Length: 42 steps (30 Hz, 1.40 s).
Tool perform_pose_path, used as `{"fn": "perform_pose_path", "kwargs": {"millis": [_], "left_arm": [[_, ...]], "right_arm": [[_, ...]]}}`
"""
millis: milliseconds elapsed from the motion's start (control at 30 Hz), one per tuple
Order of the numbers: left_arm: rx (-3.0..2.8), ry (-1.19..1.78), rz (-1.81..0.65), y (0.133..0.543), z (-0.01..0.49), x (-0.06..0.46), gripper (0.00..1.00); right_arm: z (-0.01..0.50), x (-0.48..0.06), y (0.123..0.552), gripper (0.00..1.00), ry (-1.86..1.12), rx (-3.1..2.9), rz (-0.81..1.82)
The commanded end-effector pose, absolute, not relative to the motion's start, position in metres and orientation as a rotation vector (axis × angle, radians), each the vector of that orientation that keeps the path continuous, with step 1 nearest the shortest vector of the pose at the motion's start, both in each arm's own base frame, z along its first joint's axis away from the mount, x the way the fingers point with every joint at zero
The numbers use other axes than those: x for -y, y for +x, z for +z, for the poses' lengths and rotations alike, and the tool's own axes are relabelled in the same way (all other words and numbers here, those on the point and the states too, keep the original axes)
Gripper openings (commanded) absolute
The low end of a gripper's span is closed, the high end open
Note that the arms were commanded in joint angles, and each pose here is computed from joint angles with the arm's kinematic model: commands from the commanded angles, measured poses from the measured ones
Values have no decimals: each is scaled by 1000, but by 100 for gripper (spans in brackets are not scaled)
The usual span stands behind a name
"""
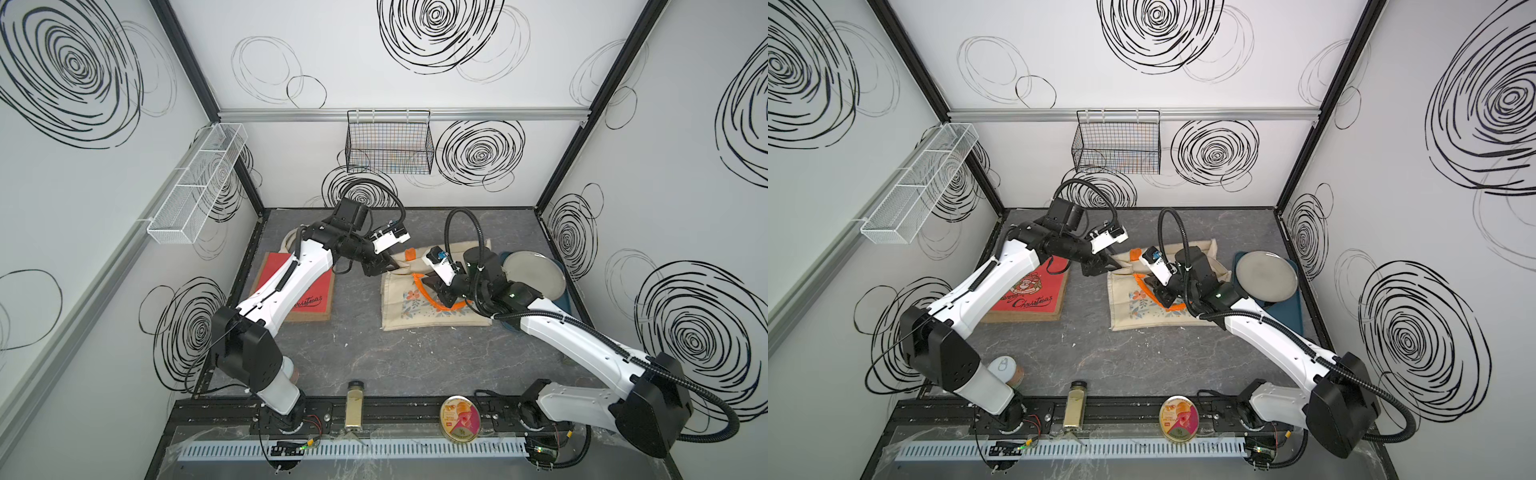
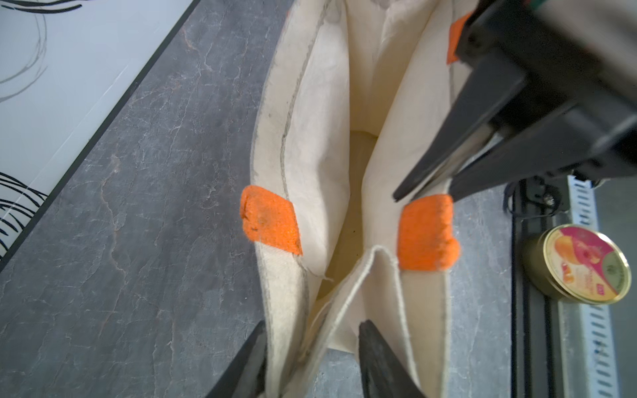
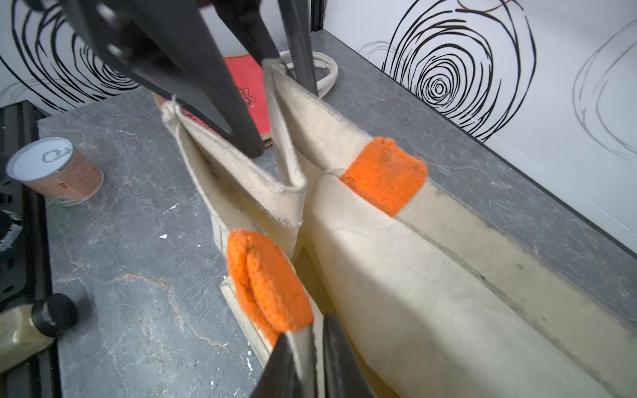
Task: Put away the canvas bag
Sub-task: Press the canvas bag at the center of the board.
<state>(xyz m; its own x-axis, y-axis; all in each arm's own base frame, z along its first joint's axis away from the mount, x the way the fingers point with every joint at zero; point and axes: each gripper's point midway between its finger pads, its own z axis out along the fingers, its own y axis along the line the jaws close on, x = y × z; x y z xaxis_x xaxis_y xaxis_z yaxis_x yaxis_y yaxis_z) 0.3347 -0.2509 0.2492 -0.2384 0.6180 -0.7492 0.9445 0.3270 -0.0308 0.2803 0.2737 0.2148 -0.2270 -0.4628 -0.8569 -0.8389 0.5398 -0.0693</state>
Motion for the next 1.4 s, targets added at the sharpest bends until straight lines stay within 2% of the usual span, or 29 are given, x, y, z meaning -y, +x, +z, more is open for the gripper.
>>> {"fn": "perform_pose_path", "kwargs": {"millis": [0, 167, 200, 267, 333, 467, 667, 833, 900, 1000, 1033, 1100, 1267, 1300, 1333, 1367], "left_arm": [[-1992, 1359, -743, 330, 247, 250, 48], [-1982, 1353, -856, 325, 252, 257, 54], [-1970, 1335, -879, 326, 258, 258, 57], [-1981, 1323, -899, 324, 263, 260, 71], [-2017, 1307, -912, 325, 264, 263, 77], [-2054, 1273, -959, 323, 265, 265, 77], [-2141, 1336, -681, 324, 235, 265, 77], [-2123, 1312, -458, 336, 235, 263, 68], [-2116, 1314, -425, 335, 233, 267, 61], [-2089, 1324, -406, 333, 233, 270, 52], [-2074, 1315, -405, 335, 236, 270, 47], [-2029, 1288, -396, 337, 247, 269, 36], [-1915, 1334, -407, 325, 260, 266, 31], [-1895, 1359, -406, 321, 260, 265, 31], [-1886, 1365, -403, 319, 259, 264, 25], [-1880, 1374, -406, 317, 258, 263, 14]], "right_arm": [[224, -274, 296, 19, -1010, -1865, 511], [227, -276, 298, 22, -1001, -1860, 522], [228, -276, 298, 23, -996, -1859, 525], [230, -277, 298, 24, -988, -1856, 531], [231, -278, 298, 25, -980, -1852, 537], [229, -279, 299, 25, -968, -1862, 529], [234, -283, 302, 26, -935, -1853, 561], [239, -287, 300, 26, -930, -1830, 594], [243, -288, 300, 29, -915, -1818, 614], [245, -290, 297, 47, -920, -1811, 638], [246, -288, 297, 50, -923, -1813, 633], [247, -281, 296, 51, -944, -1826, 650], [279, -254, 296, 52, -942, -1773, 767], [286, -251, 294, 58, -948, -1745, 780], [292, -249, 293, 67, -947, -1727, 781], [297, -248, 293, 75, -951, -1714, 774]]}}
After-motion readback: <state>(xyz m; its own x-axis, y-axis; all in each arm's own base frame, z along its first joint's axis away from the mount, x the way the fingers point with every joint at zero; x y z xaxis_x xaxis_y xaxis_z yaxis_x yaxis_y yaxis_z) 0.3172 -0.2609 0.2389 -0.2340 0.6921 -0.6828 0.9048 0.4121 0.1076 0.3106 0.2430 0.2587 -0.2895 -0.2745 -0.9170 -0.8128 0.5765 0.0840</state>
